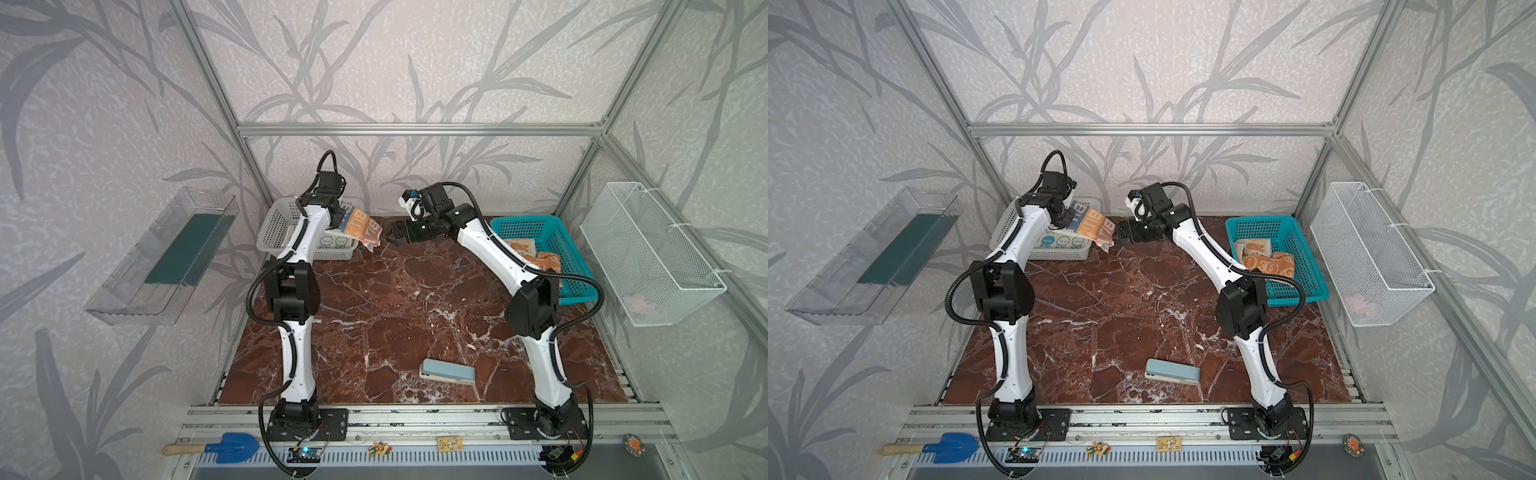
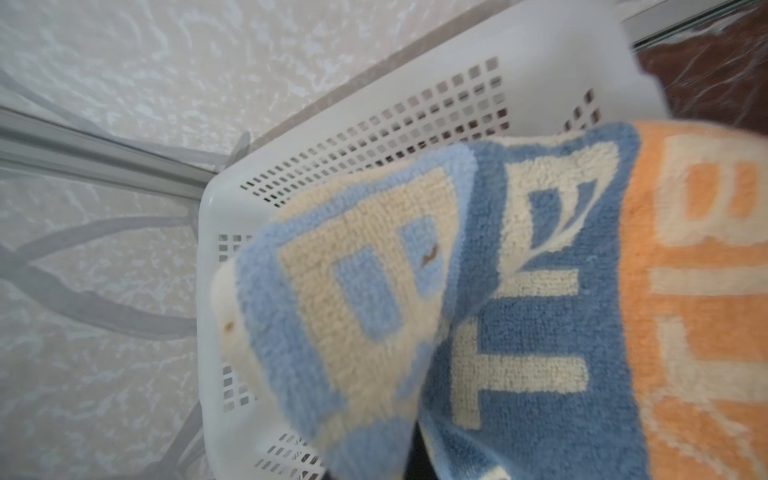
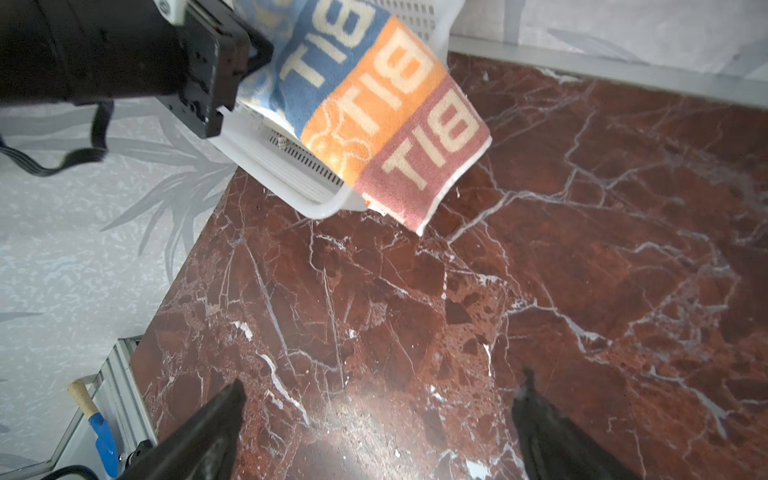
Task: Fold and stack the towels
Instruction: 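Lower the strip into the white basket with left gripper while right moves away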
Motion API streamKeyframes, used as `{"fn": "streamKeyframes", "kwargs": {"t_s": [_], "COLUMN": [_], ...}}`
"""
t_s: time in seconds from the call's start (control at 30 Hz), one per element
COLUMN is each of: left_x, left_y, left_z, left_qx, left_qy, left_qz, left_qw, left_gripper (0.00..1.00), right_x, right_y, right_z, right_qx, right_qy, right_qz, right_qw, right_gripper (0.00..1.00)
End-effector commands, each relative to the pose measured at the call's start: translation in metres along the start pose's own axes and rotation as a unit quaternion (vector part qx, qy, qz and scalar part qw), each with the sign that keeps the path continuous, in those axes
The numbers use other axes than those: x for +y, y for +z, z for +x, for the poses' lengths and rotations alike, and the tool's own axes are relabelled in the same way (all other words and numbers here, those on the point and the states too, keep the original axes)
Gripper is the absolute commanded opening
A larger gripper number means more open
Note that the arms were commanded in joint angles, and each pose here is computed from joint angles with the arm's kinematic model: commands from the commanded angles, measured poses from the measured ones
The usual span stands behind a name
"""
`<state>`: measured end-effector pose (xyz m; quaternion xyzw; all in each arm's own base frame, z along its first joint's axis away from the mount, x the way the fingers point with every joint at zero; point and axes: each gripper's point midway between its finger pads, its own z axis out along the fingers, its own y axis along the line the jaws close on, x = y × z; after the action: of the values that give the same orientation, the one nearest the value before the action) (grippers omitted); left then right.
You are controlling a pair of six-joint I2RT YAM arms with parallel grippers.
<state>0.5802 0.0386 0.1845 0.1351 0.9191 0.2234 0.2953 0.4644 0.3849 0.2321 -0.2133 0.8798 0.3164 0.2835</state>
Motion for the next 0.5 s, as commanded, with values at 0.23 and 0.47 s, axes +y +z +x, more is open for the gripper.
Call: {"fn": "streamKeyframes", "kwargs": {"t_s": [0.23, 0.47], "left_x": [0.028, 0.030], "left_y": [0.038, 0.064], "left_z": [0.030, 0.038], "left_qx": [0.009, 0.016], "left_qy": [-0.005, -0.008], "left_qz": [0.009, 0.005], "left_qw": [1.000, 1.000], "left_gripper": [0.00, 0.00], "right_x": [0.002, 0.000], "right_y": [0.024, 0.024], "right_z": [0.005, 0.010], "right_qx": [0.025, 0.036], "right_qy": [0.001, -0.003], "right_qz": [-0.006, -0.002], "right_qw": [1.000, 0.999], "right_gripper": [0.99, 0.99]}}
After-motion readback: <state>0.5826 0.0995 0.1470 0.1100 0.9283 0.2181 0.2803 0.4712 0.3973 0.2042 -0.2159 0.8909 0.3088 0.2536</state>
